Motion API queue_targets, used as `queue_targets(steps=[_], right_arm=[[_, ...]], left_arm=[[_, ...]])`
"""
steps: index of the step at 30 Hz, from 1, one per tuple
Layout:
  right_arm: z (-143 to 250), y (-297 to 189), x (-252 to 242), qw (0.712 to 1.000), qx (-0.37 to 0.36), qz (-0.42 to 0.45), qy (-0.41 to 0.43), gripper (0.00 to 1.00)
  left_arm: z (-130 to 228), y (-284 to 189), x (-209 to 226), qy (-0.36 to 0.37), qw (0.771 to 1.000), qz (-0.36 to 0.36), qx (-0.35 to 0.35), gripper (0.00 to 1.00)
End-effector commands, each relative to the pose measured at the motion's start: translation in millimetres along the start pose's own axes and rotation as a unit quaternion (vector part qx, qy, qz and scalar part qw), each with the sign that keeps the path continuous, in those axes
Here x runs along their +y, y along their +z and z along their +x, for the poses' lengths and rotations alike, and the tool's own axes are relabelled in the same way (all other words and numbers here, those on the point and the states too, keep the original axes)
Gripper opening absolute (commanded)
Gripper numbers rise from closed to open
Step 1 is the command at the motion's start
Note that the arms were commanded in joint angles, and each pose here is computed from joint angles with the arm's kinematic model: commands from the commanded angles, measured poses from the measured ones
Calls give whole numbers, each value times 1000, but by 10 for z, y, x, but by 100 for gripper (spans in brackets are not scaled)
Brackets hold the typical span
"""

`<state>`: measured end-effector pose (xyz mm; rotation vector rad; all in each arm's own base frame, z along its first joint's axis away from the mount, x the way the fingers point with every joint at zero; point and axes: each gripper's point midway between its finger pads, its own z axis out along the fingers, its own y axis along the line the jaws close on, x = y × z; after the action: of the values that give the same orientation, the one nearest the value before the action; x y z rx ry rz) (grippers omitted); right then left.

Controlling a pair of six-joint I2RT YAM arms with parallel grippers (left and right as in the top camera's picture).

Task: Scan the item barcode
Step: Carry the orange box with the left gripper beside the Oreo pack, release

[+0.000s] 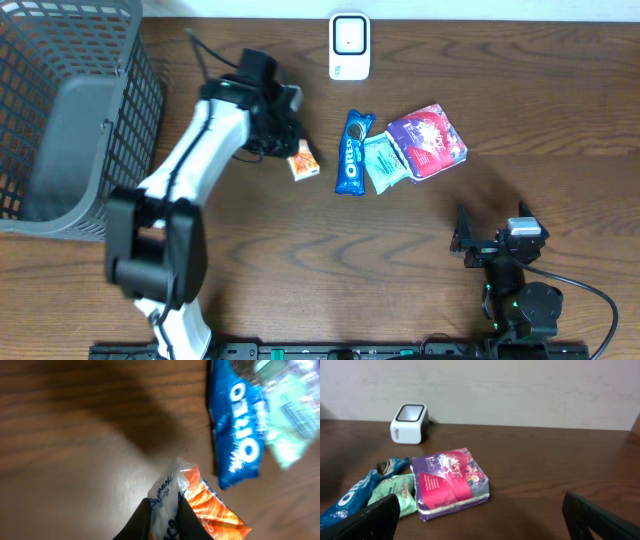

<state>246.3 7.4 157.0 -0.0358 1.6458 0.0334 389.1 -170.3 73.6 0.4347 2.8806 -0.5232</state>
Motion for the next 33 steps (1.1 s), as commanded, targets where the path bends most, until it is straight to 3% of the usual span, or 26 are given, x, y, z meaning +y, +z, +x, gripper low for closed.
queue_targets(steps=[1, 5, 7, 12, 23, 28, 33], right_arm=[[6, -2, -27, 1000, 0, 6, 9, 99], [6, -2, -26, 1000, 0, 6, 9, 99], [6, -2, -26, 1000, 0, 6, 9, 99], [6, -2, -27, 1000, 0, 6, 9, 99], [6, -2, -26, 1000, 0, 6, 9, 99], [6, -2, -26, 1000, 0, 6, 9, 99], [6, -2, -26, 1000, 0, 6, 9, 99]], left_arm=[[17, 258, 6, 53, 998, -6, 14, 9], [-86, 499, 23, 65, 998, -4, 2, 9], [-150, 571, 21, 69, 998, -1, -9, 15], [-201, 592, -230, 82, 995, 55, -21, 57], [-159, 632, -676, 115, 987, 114, -20, 57], [-297, 541, -634, 117, 988, 98, -39, 58], [-508, 174, -434, 66, 993, 58, -80, 63]])
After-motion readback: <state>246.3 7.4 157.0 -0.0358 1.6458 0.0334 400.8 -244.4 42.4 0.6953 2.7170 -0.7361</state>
